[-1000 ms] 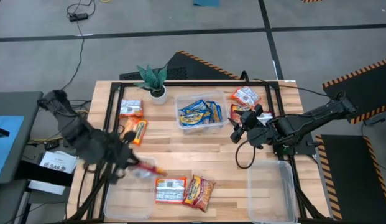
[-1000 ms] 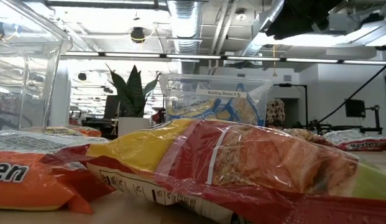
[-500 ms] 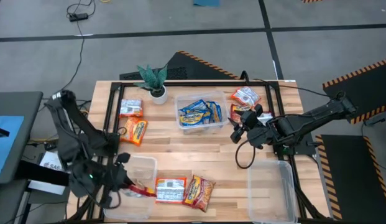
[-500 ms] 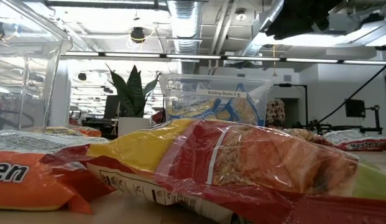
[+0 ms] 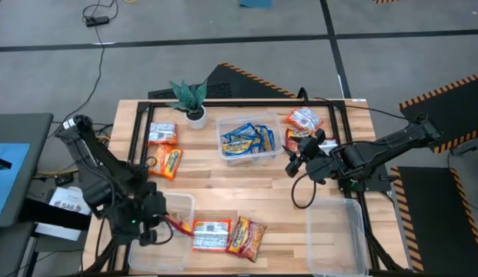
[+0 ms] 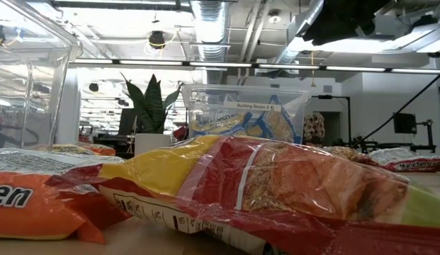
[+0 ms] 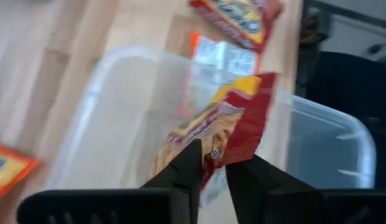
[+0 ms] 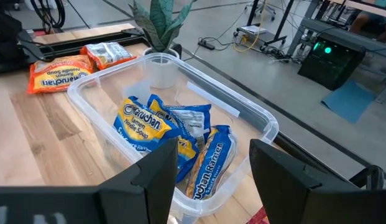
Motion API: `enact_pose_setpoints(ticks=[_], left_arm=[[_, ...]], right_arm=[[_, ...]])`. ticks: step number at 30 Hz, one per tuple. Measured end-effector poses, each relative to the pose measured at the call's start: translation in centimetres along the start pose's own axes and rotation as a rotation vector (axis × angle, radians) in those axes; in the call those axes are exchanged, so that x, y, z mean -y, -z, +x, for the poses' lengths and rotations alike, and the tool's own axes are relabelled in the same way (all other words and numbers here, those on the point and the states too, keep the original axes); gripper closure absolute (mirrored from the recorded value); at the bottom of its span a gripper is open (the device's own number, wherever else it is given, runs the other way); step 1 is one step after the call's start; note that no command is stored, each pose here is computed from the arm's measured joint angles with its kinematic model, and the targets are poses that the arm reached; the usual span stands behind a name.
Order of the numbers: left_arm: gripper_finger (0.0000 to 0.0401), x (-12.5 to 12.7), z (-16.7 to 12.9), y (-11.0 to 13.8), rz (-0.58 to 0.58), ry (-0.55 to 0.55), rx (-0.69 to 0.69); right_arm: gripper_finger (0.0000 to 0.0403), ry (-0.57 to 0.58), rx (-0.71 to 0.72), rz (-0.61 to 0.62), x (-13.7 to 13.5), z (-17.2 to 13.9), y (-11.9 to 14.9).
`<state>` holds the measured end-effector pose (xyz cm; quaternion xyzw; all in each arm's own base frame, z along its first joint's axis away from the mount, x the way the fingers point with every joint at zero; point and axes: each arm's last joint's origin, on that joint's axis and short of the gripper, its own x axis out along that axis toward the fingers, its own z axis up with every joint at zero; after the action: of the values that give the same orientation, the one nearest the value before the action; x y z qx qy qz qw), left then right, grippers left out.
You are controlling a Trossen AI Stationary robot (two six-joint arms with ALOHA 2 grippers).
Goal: Sort Maruchan noodles
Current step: Put the red noodle packet into the bottom left transparent bin, then put the top left red noodle packet into the bottom left transparent bin
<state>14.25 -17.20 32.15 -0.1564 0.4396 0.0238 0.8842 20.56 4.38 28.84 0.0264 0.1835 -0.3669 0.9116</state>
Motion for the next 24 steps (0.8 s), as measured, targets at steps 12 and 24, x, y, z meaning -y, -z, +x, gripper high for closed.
enact_pose_setpoints(ticks=[12,24], left_arm=[[0.0288,-1.7,0.8,-1.1,0.004,-0.079,-0.096],[0.0287,-3.9,-1.7,-1.4,0.106,-0.128,0.013]], right_arm=[[0.0182,-0.001,-0.001,0.003,0.0,0.0,0.0],[0.0182,0.004,-0.019,0.191,0.3,0.5,-0.1]])
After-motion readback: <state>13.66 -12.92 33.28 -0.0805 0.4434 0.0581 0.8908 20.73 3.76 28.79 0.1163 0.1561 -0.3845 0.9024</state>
